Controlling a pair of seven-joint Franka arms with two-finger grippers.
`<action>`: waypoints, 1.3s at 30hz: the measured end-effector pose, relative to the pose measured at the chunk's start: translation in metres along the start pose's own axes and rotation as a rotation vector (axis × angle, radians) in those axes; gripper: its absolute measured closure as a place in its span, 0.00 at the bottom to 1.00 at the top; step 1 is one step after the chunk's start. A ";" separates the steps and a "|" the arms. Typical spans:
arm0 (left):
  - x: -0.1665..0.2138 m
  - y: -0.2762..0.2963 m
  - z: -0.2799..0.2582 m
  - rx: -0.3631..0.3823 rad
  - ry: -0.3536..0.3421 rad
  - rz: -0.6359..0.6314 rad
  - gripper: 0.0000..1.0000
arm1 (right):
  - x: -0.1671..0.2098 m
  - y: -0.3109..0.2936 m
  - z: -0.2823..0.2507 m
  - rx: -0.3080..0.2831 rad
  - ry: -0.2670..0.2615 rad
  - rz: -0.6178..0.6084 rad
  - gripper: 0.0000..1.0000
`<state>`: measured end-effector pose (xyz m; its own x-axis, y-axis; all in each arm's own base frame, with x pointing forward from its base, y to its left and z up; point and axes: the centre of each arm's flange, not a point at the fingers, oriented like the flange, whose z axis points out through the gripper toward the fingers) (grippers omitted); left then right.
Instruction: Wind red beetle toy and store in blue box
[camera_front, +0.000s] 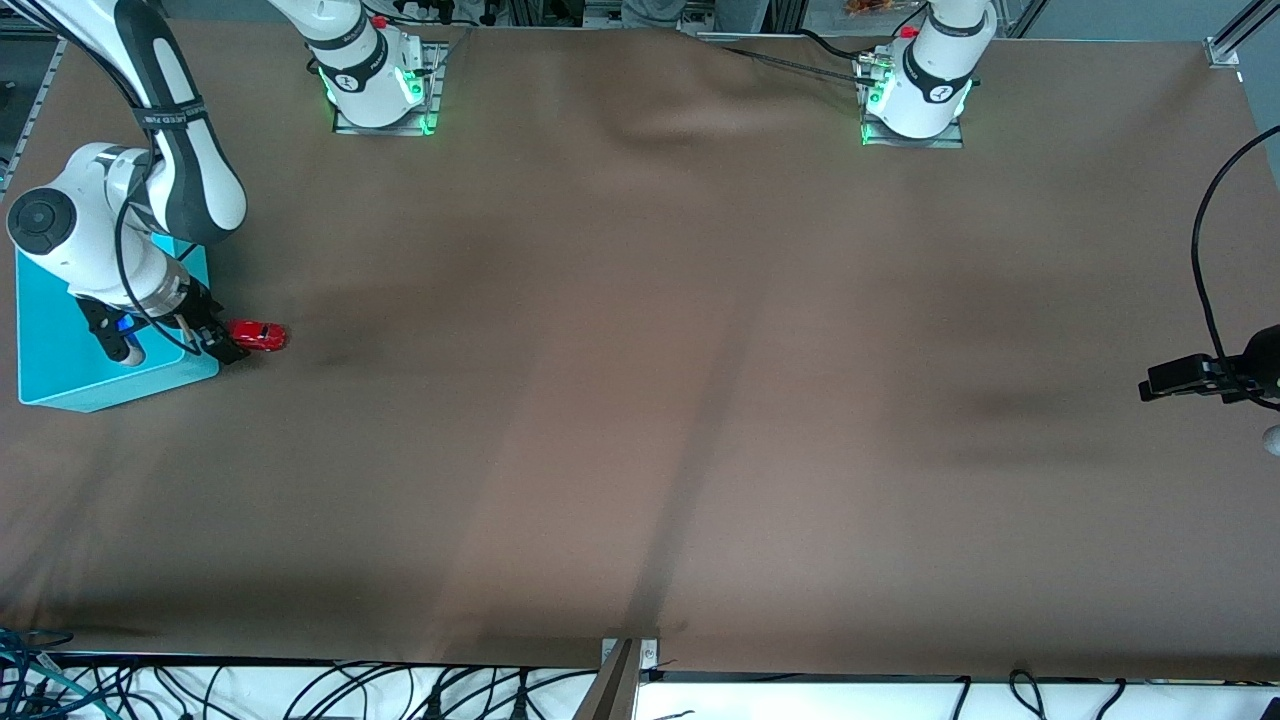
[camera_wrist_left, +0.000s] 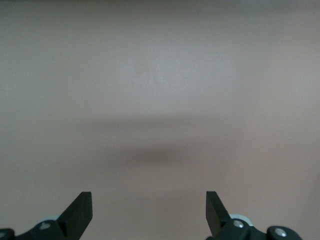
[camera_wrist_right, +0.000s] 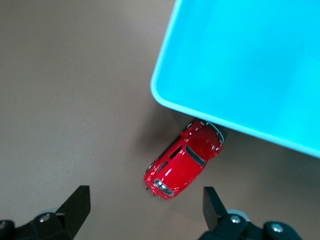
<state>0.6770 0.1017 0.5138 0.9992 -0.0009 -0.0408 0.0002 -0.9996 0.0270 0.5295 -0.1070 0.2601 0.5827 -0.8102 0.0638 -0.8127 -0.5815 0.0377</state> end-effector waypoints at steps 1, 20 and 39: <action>0.000 0.000 0.000 0.000 0.000 0.000 0.00 | 0.000 0.000 0.002 0.001 0.001 0.020 0.00; 0.000 0.000 0.001 0.000 -0.001 0.001 0.00 | 0.011 0.015 0.052 0.006 0.022 0.181 0.00; 0.000 0.000 0.001 0.000 -0.001 0.001 0.00 | 0.010 0.020 0.077 -0.016 0.010 0.187 0.00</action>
<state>0.6770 0.1016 0.5130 0.9991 -0.0021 -0.0422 -0.0009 -0.9996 0.0273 0.5194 -0.1328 0.1849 0.4216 -0.9032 0.0808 -0.9068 -0.4196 0.0405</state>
